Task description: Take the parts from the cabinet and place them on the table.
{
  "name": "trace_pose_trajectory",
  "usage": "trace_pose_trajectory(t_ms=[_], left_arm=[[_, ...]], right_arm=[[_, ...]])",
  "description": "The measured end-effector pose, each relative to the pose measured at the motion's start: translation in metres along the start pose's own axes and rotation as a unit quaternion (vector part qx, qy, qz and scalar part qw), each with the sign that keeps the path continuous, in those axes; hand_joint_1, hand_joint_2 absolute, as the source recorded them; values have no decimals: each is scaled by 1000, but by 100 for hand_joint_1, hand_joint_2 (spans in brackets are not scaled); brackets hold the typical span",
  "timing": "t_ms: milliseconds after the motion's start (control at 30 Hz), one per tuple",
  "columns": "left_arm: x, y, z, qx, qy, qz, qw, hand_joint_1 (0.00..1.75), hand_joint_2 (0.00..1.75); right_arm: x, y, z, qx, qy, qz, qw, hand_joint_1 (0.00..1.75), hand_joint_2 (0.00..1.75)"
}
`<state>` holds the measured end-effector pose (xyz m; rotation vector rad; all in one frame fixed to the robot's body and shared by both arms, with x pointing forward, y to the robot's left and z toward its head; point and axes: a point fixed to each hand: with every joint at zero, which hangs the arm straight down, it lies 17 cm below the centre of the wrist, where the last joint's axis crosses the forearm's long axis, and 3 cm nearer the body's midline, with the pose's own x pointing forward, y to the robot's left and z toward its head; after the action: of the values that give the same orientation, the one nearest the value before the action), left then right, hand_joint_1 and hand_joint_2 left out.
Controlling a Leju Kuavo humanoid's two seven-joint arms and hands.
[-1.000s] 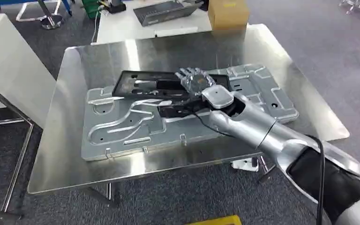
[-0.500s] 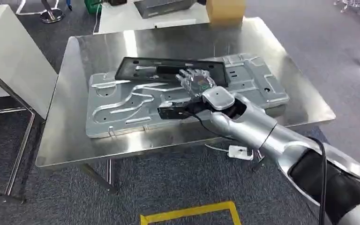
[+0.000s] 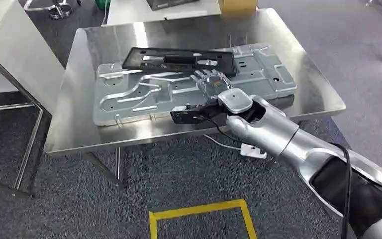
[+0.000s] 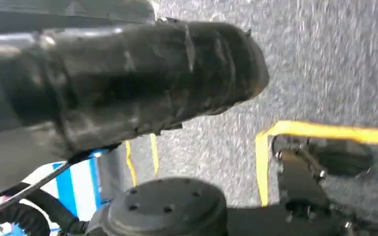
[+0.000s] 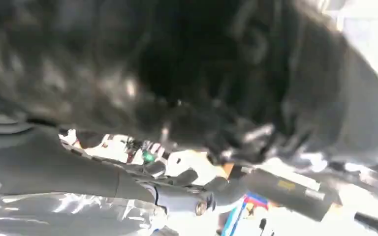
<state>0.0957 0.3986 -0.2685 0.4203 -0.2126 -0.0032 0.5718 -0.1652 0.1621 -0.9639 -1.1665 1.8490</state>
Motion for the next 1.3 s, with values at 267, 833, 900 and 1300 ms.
trace_pose_trajectory(t_ms=[267,833,900,1300], left_arm=[[-1,-4,1,-3,3,3,1000,0,0],[-5,-7,2,-9,5,10,1000,0,0],[-4,-7,2,-10,4,10,1000,0,0],[4,-7,1,-11,-2,16,1000,0,0]], right_arm=[[-14,-11,4,1,14,11,1000,0,0],[-23,-16,13,2,24,20,1000,0,0],[-24,-20,14,-2,24,22,999,0,0],[-43,-20,21,-2,39,26,999,0,0]])
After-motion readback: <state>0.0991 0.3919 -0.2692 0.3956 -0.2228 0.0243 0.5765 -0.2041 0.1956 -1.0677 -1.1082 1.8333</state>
